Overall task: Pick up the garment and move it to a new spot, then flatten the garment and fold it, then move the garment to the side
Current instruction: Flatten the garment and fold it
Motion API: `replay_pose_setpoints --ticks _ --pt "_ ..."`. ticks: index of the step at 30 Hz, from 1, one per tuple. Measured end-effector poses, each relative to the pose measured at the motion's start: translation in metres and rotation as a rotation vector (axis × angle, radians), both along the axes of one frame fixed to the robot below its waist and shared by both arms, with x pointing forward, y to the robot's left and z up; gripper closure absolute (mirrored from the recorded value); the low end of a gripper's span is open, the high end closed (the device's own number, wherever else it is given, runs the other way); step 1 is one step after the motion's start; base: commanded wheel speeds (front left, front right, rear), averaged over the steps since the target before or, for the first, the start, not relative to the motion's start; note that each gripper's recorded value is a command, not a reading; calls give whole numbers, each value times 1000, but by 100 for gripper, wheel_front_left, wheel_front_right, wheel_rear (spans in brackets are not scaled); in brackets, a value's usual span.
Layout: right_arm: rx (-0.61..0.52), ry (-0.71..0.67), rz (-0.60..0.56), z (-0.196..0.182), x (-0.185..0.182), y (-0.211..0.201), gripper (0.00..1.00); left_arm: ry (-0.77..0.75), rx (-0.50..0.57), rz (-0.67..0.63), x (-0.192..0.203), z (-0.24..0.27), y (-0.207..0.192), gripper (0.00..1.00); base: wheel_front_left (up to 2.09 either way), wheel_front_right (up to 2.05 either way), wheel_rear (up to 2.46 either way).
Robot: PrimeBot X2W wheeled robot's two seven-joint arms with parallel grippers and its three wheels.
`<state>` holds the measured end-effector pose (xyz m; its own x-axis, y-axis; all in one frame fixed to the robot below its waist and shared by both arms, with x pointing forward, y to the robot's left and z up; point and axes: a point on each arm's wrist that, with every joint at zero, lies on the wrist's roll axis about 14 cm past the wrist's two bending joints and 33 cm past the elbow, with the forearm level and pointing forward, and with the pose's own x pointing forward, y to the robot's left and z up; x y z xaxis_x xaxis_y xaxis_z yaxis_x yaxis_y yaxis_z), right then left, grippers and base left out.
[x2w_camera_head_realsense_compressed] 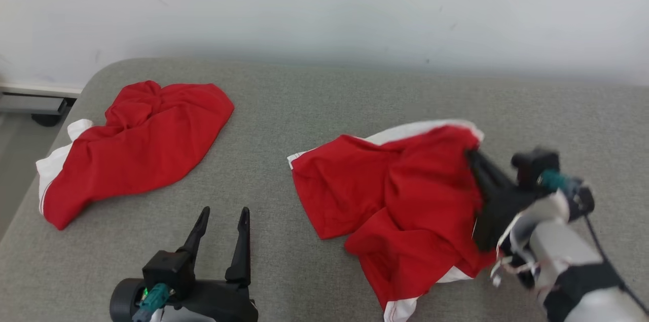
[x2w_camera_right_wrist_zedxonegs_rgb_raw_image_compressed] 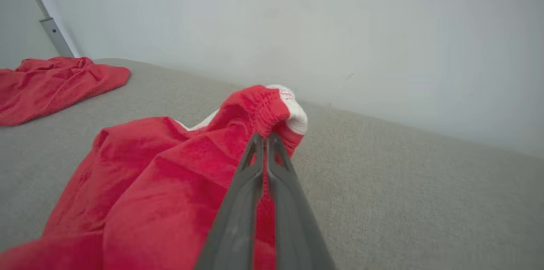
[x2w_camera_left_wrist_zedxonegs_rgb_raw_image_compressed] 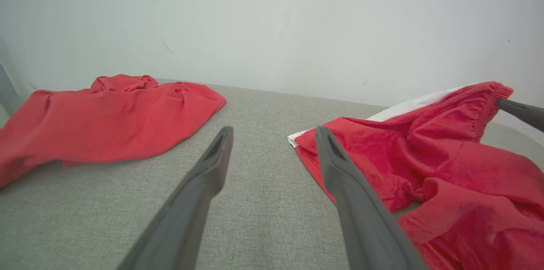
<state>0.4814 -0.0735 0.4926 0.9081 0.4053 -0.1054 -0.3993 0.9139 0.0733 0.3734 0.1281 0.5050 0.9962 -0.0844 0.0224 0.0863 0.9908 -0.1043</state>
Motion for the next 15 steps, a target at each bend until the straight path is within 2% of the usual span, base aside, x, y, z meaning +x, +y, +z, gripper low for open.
replay_pose_setpoints --ticks 4,8,15 --pt "-55 40 106 -31 -44 14 100 14 0 -7 -4 -5 -1 0 0 0 0" --pt "-21 42 190 -35 -78 27 100 19 2 -16 -5 -7 -3 0 0 0 0" --pt "-23 84 107 -47 -93 -23 100 5 -3 -60 0 -3 -18 0 0 0 0"
